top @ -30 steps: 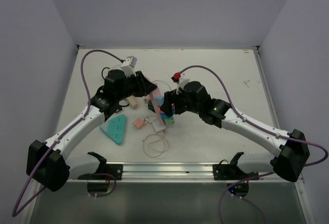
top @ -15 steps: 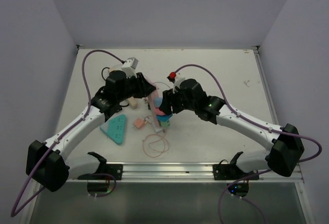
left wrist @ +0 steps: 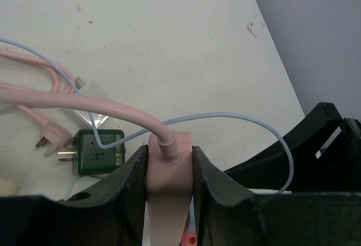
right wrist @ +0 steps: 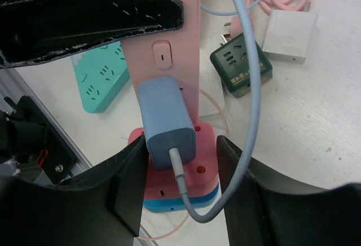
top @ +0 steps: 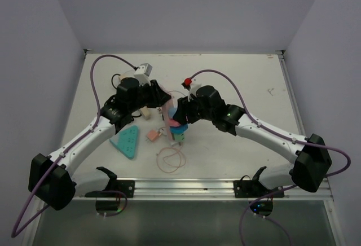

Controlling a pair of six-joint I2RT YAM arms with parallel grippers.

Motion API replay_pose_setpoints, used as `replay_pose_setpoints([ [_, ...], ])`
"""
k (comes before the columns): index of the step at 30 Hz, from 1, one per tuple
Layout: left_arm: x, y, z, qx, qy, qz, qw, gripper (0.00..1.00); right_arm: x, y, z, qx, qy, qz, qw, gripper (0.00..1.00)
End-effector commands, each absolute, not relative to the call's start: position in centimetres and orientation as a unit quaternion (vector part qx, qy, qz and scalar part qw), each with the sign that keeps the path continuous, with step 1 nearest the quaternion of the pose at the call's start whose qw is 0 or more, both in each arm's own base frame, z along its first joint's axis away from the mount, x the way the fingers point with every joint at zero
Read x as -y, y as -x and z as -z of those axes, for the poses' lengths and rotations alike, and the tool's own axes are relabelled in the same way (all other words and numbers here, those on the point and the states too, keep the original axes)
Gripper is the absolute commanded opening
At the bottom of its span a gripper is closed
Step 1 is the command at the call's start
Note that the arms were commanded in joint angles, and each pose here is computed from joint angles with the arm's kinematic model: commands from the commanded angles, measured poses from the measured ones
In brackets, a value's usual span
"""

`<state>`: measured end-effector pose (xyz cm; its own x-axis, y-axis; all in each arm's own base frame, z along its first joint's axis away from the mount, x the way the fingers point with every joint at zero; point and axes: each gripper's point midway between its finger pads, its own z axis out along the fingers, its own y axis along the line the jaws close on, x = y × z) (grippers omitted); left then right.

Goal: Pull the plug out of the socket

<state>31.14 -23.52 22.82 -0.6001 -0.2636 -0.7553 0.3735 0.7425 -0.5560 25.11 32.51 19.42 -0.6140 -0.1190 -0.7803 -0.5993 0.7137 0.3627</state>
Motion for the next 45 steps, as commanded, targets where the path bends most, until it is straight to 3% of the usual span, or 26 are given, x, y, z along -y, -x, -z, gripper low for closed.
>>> replay_pose_setpoints([
  [1, 25.5, -31.3, -27.5, -0.771, -0.051, 0.412, 0.483, 0.00, -35.9, -25.6, -24.7, -0.786, 0.226, -0.388, 0.426, 0.50],
  [4, 25.6, -31.3, -27.0, -0.775, -0.051, 0.411, 0.477, 0.00, -36.2, -25.7, -24.8, -0.782, 0.227, -0.393, 0.427, 0.49],
  [7, 25.7, -31.3, -26.9, -0.774, -0.051, 0.414, 0.477, 0.00, -36.4, -25.7, -24.8, -0.782, 0.229, -0.394, 0.425, 0.42],
  [13, 25.7, -31.2, -26.5, -0.778, -0.050, 0.411, 0.472, 0.00, -36.0, -25.9, -24.0, -0.790, 0.231, -0.378, 0.424, 0.00],
  [16, 25.6, -31.0, -26.1, -0.783, -0.051, 0.408, 0.467, 0.00, -35.8, -25.9, -24.4, -0.787, 0.233, -0.377, 0.429, 0.00],
  [19, 25.6, -30.5, -25.8, -0.787, -0.057, 0.409, 0.459, 0.23, -35.6, -25.8, -24.8, -0.784, 0.238, -0.375, 0.434, 0.00],
  [29, 25.9, -28.6, -22.9, -0.811, -0.060, 0.407, 0.417, 0.63, -35.1, -25.5, -23.8, -0.790, 0.248, -0.363, 0.427, 0.00],
  [33, 26.4, -28.4, -21.6, -0.818, -0.063, 0.402, 0.407, 0.65, -35.3, -25.5, -23.9, -0.789, 0.249, -0.365, 0.427, 0.00],
  [36, 26.3, -28.6, -20.9, -0.822, -0.061, 0.391, 0.408, 0.54, -35.3, -25.4, -24.3, -0.787, 0.250, -0.368, 0.428, 0.00],
  [40, 25.8, -29.3, -20.8, -0.823, -0.057, 0.372, 0.426, 0.16, -34.9, -25.2, -24.1, -0.789, 0.249, -0.366, 0.427, 0.00],
  [43, 25.6, -29.7, -21.1, -0.821, -0.057, 0.362, 0.438, 0.00, -34.6, -24.9, -24.1, -0.790, 0.244, -0.368, 0.426, 0.00],
  [45, 25.3, -30.1, -21.1, -0.821, -0.058, 0.352, 0.446, 0.00, -34.2, -24.6, -23.8, -0.792, 0.241, -0.368, 0.423, 0.00],
])
